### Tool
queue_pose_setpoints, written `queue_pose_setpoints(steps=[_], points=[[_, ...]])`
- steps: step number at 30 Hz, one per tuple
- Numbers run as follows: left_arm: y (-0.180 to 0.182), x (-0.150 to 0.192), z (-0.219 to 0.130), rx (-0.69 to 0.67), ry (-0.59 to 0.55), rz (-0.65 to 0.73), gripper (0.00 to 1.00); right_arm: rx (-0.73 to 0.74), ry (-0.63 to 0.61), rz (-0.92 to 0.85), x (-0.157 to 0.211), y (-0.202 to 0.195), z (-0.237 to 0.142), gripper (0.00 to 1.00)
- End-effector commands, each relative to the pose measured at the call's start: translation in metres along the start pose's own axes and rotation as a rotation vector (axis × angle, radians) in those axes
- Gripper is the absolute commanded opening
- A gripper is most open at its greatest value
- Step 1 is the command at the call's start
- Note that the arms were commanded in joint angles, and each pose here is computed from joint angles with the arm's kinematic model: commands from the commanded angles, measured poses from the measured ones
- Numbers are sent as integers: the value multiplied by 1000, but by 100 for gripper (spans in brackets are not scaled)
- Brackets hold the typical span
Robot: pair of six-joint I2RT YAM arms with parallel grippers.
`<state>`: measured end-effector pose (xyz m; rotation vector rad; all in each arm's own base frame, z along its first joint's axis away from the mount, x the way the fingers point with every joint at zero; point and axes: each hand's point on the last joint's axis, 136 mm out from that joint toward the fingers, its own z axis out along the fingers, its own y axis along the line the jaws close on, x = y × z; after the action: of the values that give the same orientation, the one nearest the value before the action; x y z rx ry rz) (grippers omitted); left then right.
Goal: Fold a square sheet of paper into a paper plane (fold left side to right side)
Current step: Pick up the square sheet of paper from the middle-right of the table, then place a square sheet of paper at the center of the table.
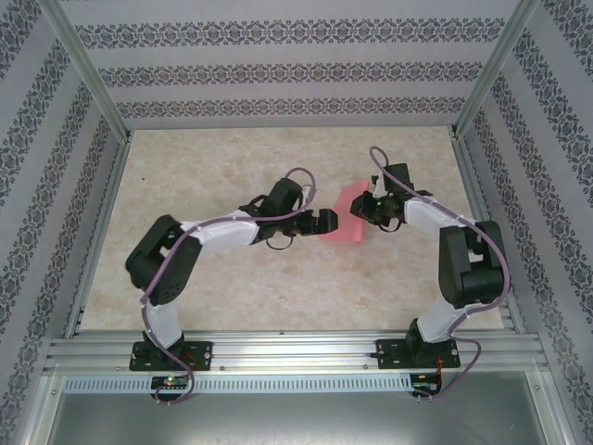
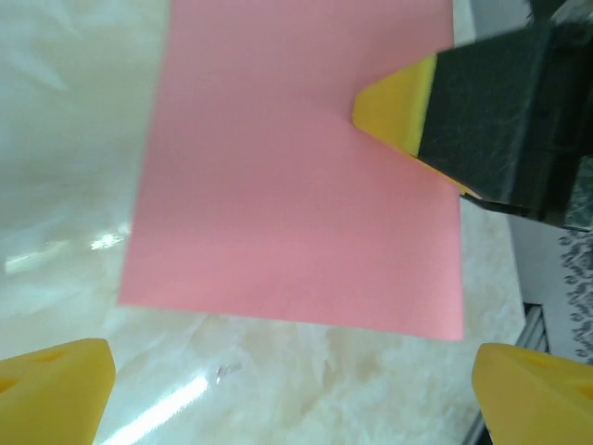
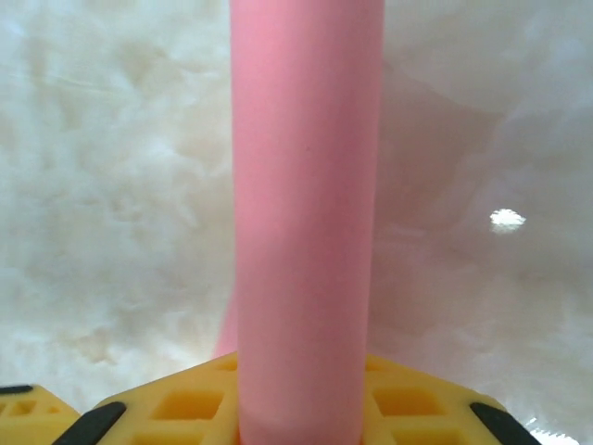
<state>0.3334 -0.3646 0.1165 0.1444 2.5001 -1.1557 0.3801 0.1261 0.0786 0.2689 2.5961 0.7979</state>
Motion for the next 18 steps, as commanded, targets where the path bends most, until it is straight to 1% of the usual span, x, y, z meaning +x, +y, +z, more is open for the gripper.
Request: queue_pose_setpoints(steps=[1,3,6,8,11,15,18], points=[[6,-20,-39,12,-100,-3,100,-206,-84,-59,-14,40,-25,25],[5,-23,-61,41,-137,-2,100,-286,-115,-75,-17,55,-40,25],[-6,-28,-95,109,-187,17,100,-422,-132,-134,-17,86,-66,24],[-19,-31,-117,161,-214,44,100,-519,-145,-169,-15,107,-85,24],[-49,-35,-148,254,-249,116,100,-621,-183,-230,-13,136,-115,22],[-84,-38,-178,343,-275,200,100,-742,-212,-348,-2,177,-152,21],[-101,-41,-190,389,-276,232,100,-831,-207,-427,10,207,-177,21]])
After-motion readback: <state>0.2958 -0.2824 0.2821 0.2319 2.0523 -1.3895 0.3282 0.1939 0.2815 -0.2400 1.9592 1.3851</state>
